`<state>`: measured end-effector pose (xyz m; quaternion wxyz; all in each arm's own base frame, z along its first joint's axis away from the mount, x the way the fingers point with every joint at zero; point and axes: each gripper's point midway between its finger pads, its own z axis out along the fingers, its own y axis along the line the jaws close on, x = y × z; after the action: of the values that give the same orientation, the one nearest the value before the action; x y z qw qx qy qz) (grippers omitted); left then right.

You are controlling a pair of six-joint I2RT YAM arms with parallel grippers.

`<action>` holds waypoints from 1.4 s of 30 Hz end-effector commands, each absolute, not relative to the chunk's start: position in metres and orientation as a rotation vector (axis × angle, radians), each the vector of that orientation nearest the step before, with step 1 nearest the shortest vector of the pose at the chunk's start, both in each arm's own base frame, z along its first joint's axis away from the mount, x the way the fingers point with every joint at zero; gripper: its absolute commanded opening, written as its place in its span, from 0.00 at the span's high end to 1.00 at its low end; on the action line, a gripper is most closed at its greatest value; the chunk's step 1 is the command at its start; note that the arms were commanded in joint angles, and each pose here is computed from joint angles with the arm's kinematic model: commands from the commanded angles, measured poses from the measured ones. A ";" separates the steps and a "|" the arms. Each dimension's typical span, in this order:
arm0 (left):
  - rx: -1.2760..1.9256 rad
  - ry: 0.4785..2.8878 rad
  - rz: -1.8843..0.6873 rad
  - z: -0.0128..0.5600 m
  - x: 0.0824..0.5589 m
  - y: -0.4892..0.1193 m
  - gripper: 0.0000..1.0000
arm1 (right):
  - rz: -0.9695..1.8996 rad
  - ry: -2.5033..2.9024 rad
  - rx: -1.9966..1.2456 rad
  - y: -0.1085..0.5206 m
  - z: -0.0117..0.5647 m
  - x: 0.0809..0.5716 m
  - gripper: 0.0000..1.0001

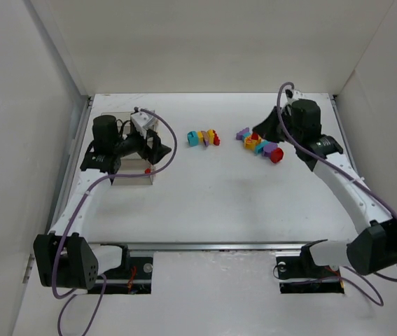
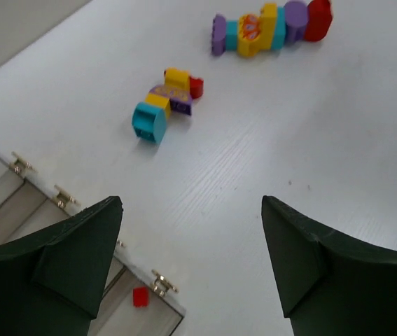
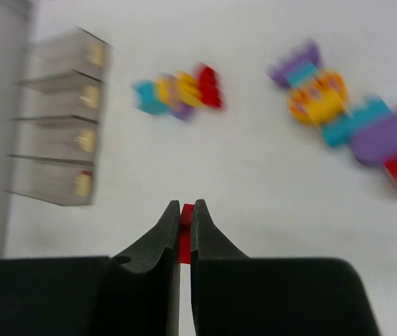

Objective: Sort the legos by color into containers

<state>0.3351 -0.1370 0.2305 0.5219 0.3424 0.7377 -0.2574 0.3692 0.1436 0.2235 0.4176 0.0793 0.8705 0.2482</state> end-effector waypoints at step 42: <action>0.721 1.225 -0.959 0.433 0.326 -0.248 0.44 | 1.049 1.595 0.008 0.346 0.437 0.364 1.00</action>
<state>0.3393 -0.2474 0.3997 0.6255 0.2967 0.5871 -0.4196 0.3663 0.3381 0.4281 0.5720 0.0104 0.6975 0.4315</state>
